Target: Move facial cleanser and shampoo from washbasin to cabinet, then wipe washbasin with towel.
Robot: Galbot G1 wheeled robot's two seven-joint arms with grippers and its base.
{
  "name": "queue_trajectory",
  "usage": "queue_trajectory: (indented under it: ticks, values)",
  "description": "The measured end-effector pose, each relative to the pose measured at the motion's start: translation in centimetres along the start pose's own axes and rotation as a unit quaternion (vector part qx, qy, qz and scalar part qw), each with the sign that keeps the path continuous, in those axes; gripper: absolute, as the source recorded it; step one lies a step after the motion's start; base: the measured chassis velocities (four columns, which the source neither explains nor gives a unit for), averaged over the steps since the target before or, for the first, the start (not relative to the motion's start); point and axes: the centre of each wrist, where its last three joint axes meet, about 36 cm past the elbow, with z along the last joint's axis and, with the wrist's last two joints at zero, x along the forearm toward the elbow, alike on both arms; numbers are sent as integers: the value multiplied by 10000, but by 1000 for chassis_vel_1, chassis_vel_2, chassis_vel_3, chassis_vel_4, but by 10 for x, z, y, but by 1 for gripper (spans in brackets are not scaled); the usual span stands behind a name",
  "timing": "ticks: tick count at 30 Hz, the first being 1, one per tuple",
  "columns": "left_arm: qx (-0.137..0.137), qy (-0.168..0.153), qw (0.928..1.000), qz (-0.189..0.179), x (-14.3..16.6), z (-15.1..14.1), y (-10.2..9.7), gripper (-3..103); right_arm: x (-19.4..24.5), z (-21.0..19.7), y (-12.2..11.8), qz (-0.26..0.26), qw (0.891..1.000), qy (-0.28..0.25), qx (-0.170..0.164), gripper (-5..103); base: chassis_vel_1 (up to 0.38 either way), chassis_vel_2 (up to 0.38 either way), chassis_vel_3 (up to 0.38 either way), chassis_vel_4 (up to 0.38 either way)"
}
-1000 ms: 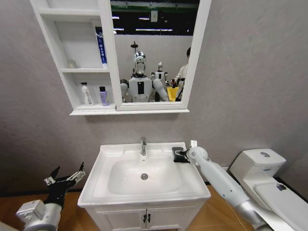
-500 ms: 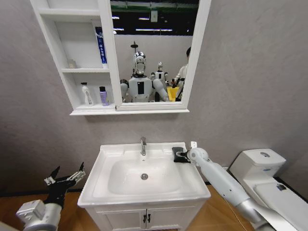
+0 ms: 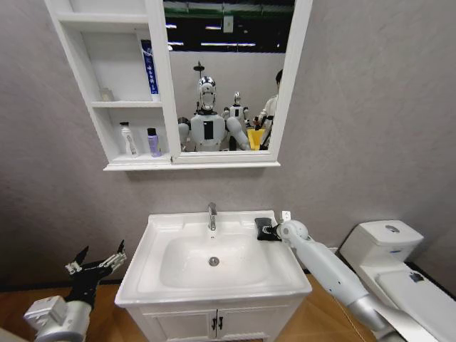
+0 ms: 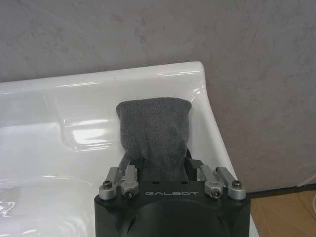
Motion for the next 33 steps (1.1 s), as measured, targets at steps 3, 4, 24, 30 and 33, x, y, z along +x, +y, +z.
queue_trajectory:
  ticks: [3,4,24,30,33]
  values:
    - [0,0,10000,0,0,0,0,100,-1,1,0,-14,10000,11,-5,35,0,0,0,0]
    - [0,0,10000,0,0,0,0,100,-1,2,0,-20,10000,12,-8,31,0,0,0,0]
    - [0,0,10000,1,0,0,0,100,35,17,-7,-250,9994,-242,-11,0,0,0,0,0]
    - [0,0,10000,1,0,0,0,100,80,28,19,-599,9969,-468,181,0,0,0,0,0]
    - [1,0,10000,1,0,0,0,100,98,40,36,-740,9960,-451,197,0,0,0,0,0]
